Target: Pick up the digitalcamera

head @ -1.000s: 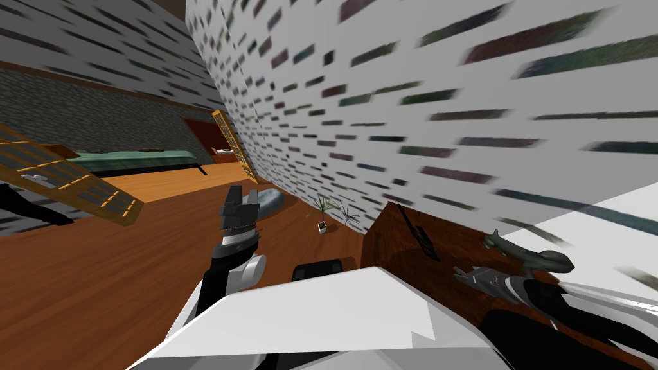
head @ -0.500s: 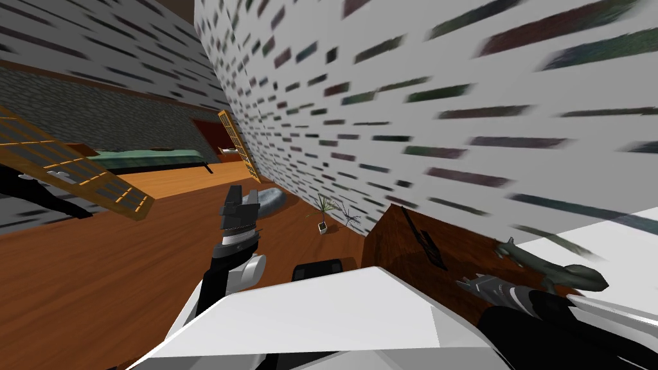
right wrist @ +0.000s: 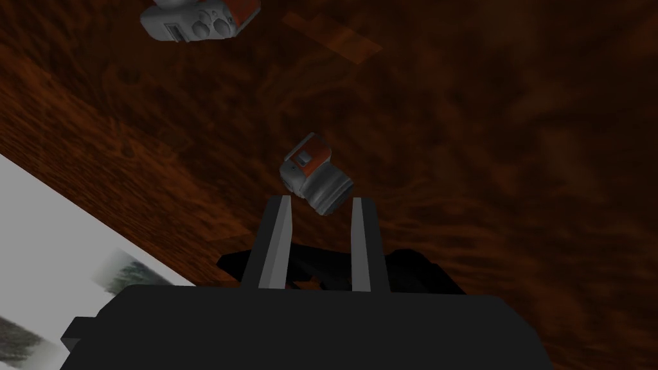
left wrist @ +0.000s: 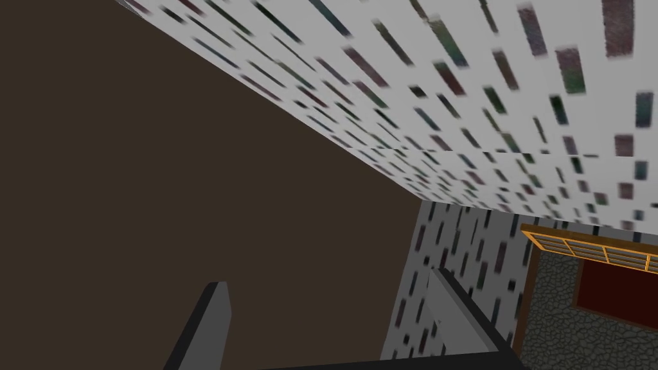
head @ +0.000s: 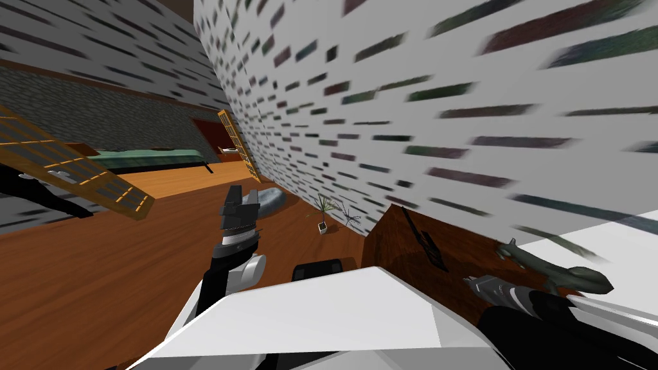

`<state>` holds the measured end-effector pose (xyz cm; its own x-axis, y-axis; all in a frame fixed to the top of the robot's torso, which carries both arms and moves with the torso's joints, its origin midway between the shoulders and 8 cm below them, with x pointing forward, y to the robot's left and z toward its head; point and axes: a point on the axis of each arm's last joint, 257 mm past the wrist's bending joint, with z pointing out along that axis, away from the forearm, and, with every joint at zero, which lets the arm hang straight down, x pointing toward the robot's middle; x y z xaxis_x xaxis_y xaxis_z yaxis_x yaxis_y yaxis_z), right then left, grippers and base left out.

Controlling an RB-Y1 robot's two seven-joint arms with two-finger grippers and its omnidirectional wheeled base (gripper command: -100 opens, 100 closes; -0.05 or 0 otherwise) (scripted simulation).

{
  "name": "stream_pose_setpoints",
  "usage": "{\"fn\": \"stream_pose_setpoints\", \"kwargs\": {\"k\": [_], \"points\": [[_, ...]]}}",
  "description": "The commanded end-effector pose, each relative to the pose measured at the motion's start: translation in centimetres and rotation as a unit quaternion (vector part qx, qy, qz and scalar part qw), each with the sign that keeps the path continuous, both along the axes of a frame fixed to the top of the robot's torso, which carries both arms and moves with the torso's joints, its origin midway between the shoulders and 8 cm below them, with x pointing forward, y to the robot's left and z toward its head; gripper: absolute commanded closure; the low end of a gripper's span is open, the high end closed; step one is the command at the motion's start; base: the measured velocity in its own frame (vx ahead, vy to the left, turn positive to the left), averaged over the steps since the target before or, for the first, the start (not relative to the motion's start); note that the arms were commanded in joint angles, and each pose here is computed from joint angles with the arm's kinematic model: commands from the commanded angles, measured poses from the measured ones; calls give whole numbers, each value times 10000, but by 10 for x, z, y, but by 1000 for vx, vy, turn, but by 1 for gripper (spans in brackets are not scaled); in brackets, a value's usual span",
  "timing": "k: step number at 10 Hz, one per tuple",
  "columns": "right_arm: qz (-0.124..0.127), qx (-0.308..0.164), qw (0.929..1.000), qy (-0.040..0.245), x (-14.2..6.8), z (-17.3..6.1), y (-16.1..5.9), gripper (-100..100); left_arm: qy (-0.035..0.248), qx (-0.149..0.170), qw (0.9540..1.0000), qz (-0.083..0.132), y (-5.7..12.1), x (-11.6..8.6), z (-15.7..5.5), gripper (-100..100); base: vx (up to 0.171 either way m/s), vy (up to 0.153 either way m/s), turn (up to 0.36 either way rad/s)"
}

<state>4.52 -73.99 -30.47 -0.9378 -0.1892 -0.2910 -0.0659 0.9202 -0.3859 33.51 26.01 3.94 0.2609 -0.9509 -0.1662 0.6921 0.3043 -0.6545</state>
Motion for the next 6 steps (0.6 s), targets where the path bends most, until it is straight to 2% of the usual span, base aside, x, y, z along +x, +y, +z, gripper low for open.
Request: {"fn": "stream_pose_setpoints", "kwargs": {"k": [1, 2, 3, 4, 6], "points": [[0, 0, 10000, 0, 0, 0, 0, 100, 0, 0, 10000, 0, 0, 0, 0, 0, 0, 0, 0], [0, 0, 10000, 0, 0, 0, 0, 0, 0, 0, 10000, 0, 0, 0, 0, 0, 0, 0, 0], [35, -3, 10000, 1, 7, 6, -1, 100, 0, 0, 10000, 0, 0, 0, 0, 0, -8, 20, -77], [84, -1, 10000, 3, 14, 13, -3, 100, 0, 0, 10000, 0, 0, 0, 0, 0, -23, 48, -132], [72, -9, 10000, 6, 13, 11, -3, 100, 0, 0, 10000, 0, 0, 0, 0, 0, -19, 30, -22]]}}
